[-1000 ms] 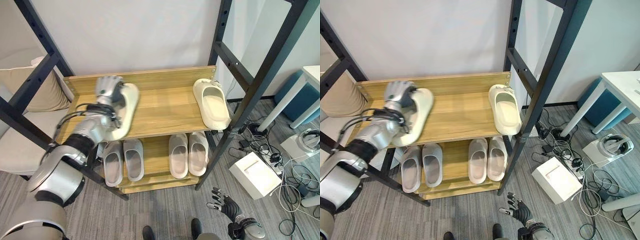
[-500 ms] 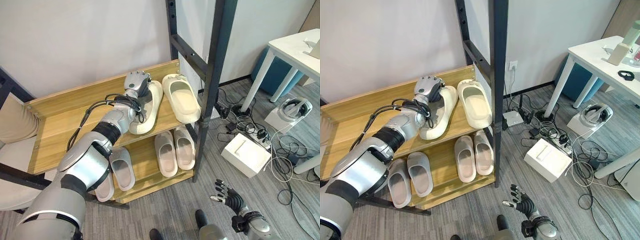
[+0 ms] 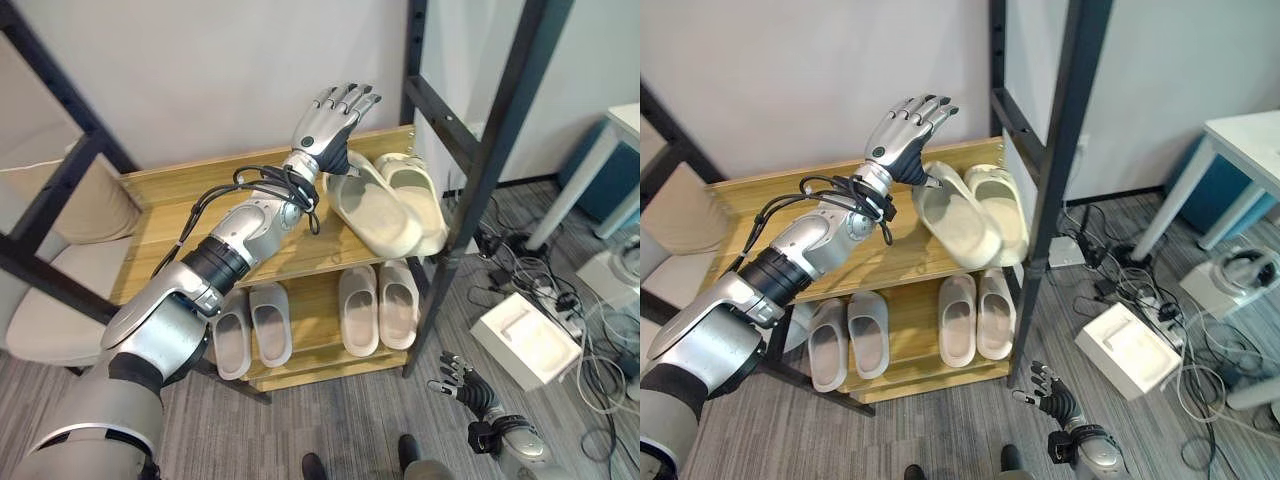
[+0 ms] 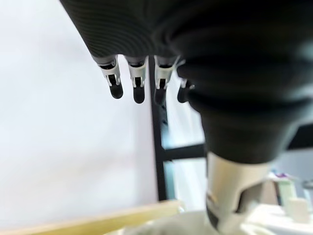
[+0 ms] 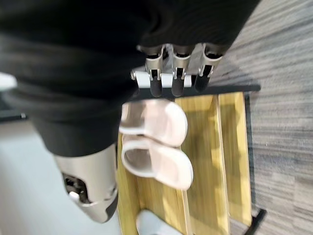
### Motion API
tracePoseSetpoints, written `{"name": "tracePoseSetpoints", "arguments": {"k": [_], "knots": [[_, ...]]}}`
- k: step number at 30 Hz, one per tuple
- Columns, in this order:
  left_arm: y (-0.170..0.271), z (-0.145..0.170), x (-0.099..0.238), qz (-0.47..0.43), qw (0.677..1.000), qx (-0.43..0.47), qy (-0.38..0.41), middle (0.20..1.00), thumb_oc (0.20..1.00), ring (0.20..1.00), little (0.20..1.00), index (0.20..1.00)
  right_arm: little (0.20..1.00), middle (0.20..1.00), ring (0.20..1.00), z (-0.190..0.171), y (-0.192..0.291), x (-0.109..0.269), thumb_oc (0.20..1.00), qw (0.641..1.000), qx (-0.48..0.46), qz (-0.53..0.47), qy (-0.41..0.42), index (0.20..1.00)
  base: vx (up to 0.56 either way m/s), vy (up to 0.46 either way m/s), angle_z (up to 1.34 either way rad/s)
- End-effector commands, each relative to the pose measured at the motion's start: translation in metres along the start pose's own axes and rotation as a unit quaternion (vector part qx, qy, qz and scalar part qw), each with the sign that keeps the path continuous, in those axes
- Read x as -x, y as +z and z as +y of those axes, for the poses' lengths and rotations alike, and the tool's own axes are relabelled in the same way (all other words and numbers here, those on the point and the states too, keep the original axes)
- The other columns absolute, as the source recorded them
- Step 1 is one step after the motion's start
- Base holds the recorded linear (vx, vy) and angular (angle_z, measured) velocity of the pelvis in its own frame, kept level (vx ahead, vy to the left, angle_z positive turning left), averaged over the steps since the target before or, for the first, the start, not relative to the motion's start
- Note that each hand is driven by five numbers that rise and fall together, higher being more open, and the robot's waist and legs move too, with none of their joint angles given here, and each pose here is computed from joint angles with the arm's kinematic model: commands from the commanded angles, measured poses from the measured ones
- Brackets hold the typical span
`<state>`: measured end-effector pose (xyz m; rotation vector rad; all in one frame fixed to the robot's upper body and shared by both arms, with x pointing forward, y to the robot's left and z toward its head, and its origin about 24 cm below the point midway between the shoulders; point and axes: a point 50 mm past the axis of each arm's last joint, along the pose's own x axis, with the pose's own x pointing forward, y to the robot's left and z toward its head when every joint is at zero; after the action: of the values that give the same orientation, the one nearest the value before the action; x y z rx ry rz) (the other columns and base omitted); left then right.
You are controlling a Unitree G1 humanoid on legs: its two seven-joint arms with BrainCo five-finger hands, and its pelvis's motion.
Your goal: Arrange the slippers neatly on the shoe rack.
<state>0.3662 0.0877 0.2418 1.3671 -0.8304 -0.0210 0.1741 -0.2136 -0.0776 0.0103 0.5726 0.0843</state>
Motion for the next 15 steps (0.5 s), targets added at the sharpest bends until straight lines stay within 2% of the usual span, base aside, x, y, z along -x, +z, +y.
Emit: {"name": "tracePoseSetpoints", "arguments": {"k": [1,2,4,7,11,14,15], "knots": [[-0.025,0.020,-0.008,0.031,0.999,-0.042,0.016,1.000,1.000,1.000,1.000,1.000,1.000,1.000,1.000,0.007,0.008,-0.002,1.000,1.000,-0.002,-0.025,0.009,1.000,0.00,0.006,0.23],[-0.025,0.020,-0.007,0.032,0.998,-0.042,0.015,1.000,1.000,1.000,1.000,1.000,1.000,1.000,1.000,0.007,0.008,-0.001,1.000,1.000,-0.001,-0.025,0.009,1.000,0.00,0.012,0.13],[-0.025,0.018,0.007,0.033,0.999,0.023,0.022,1.000,1.000,1.000,1.000,1.000,1.000,1.000,1.000,0.008,0.008,-0.003,1.000,1.000,-0.003,-0.023,0.008,1.000,0.00,0.007,0.05],[-0.031,0.011,0.027,0.049,0.996,0.073,0.020,1.000,1.000,1.000,1.000,1.000,1.000,1.000,1.000,0.011,0.005,-0.002,1.000,1.000,-0.002,-0.017,0.012,1.000,0.00,0.009,0.04],[-0.041,-0.008,0.051,0.084,0.992,0.099,-0.006,1.000,1.000,1.000,1.000,1.000,1.000,1.000,1.000,0.013,0.002,-0.001,1.000,1.000,0.001,-0.011,0.019,1.000,-0.01,0.032,0.16],[-0.044,-0.010,0.056,0.090,0.990,0.105,-0.011,1.000,1.000,1.000,1.000,1.000,1.000,1.000,1.000,0.012,0.001,-0.001,1.000,1.000,0.002,-0.008,0.019,1.000,0.00,0.011,0.01],[-0.044,-0.011,0.061,0.095,0.987,0.131,-0.006,1.000,1.000,1.000,1.000,1.000,1.000,1.000,1.000,0.013,0.000,-0.001,1.000,1.000,0.000,-0.007,0.020,1.000,0.00,0.000,0.00]]}}
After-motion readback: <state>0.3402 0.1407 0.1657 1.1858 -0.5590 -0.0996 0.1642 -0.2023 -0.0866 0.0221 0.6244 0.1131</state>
